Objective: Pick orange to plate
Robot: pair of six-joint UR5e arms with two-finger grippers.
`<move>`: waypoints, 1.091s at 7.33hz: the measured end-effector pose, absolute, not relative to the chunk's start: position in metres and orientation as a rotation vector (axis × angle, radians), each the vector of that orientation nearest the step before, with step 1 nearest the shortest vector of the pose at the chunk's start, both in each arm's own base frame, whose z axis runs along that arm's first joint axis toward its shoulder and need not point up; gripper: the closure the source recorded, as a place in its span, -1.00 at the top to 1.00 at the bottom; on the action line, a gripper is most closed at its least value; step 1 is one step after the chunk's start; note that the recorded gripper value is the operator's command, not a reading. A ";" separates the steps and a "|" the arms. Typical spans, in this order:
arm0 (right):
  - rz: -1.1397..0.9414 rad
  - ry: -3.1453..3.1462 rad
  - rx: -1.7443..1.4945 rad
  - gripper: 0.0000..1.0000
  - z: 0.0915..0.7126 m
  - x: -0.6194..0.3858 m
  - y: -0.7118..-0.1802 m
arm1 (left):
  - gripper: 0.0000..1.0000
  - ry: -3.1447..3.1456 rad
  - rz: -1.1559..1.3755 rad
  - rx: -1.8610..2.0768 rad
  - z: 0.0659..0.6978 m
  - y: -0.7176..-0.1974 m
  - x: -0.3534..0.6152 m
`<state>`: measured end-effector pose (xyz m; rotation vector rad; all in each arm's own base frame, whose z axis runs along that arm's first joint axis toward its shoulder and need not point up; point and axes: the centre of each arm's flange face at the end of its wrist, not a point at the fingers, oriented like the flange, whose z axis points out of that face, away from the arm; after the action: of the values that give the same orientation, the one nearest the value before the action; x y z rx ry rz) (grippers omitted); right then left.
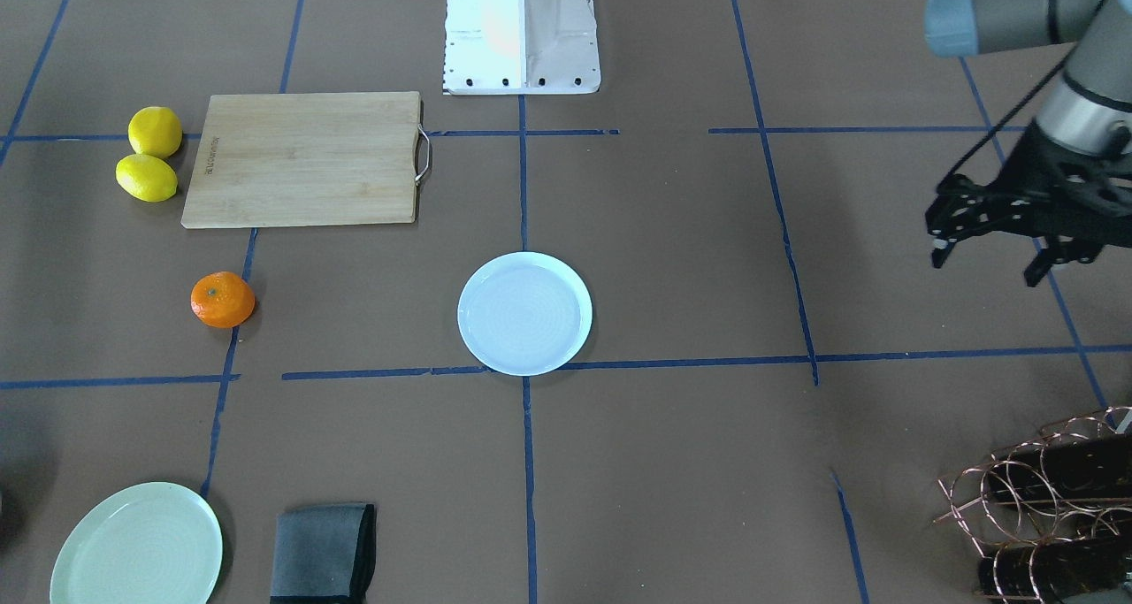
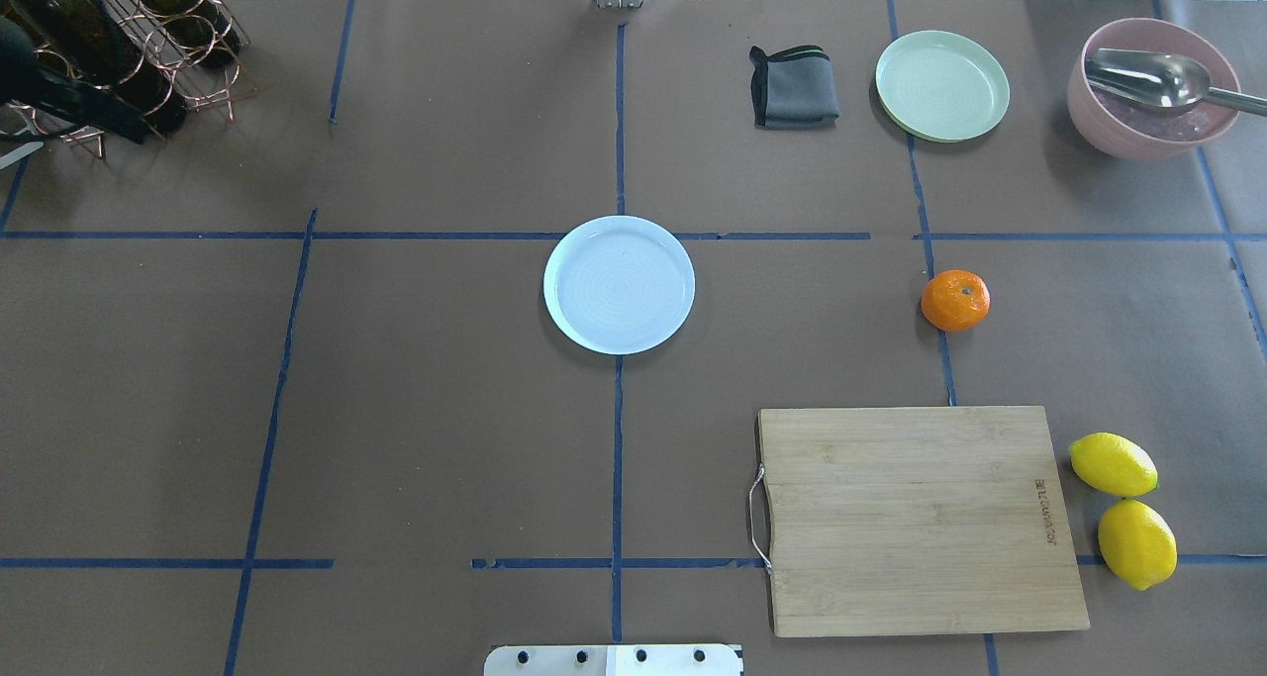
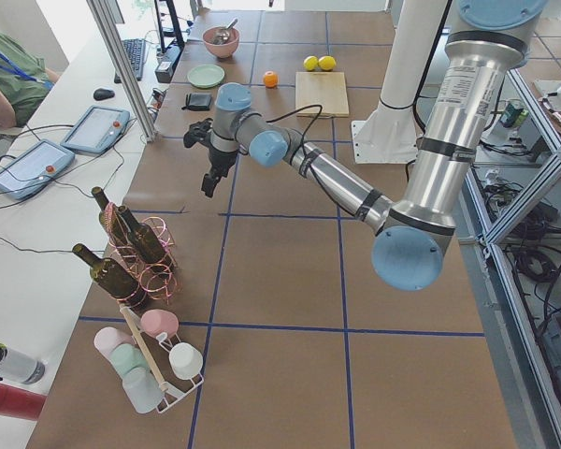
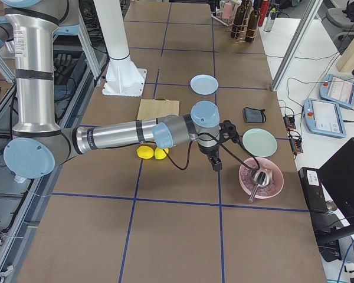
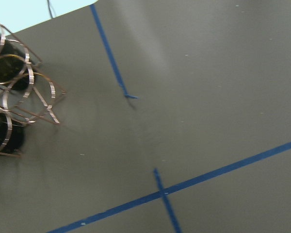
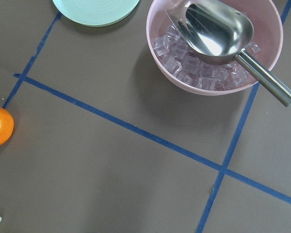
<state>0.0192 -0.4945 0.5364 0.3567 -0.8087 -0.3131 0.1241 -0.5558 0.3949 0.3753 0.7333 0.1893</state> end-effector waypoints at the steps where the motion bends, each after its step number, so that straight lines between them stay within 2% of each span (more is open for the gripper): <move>1: -0.314 -0.811 0.359 1.00 0.533 0.016 -0.497 | 1.00 0.739 0.170 0.301 0.442 -0.555 0.076; 3: -0.318 -0.815 0.365 1.00 0.525 0.012 -0.502 | 1.00 0.707 0.162 0.215 0.521 -0.536 -0.013; 5: -0.313 -0.827 0.362 1.00 0.508 -0.006 -0.510 | 1.00 0.700 0.140 0.164 0.593 -0.479 -0.078; 8: -0.285 -0.857 0.323 1.00 0.456 -0.082 -0.529 | 1.00 0.717 0.103 0.103 0.629 -0.448 -0.090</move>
<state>-0.0821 -0.5293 0.4557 0.3226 -0.8573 -0.2851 -0.0897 -0.4477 0.6291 0.1031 0.7172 0.1035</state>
